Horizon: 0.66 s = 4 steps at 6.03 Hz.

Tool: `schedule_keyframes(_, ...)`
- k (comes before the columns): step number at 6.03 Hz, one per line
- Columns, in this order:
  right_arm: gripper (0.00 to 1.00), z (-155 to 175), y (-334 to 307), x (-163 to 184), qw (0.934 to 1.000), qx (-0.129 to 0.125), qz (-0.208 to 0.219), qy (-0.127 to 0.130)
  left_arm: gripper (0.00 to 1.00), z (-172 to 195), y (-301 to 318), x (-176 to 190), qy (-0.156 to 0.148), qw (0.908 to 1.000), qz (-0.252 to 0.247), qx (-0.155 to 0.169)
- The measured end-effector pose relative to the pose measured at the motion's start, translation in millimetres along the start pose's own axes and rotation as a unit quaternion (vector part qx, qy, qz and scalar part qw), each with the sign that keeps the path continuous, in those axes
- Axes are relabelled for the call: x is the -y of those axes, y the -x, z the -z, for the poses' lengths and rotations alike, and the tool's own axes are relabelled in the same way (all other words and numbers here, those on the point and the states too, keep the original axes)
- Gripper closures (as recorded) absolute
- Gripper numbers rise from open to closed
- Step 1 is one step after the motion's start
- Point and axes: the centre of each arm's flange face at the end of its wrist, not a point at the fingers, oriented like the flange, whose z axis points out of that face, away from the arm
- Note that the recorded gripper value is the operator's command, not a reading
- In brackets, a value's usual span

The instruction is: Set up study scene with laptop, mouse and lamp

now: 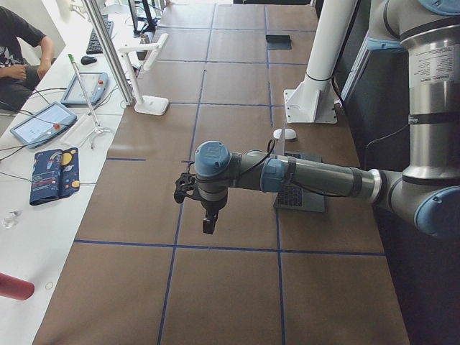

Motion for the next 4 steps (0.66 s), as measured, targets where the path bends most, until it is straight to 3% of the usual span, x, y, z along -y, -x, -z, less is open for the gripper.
schedule_keyframes(2,0.00,-0.2,1.5,-1.6,1.0000,0.007,0.004,-0.005,0.00,-15.7,-55.6,19.0,-0.039,0.9914,-0.119,-0.037)
schedule_keyframes(4,0.00,-1.3,0.6,-2.8,1.0000,0.008,0.003,-0.004,0.01,-22.5,-119.7,24.3,-0.077,0.9618,-0.251,-0.077)
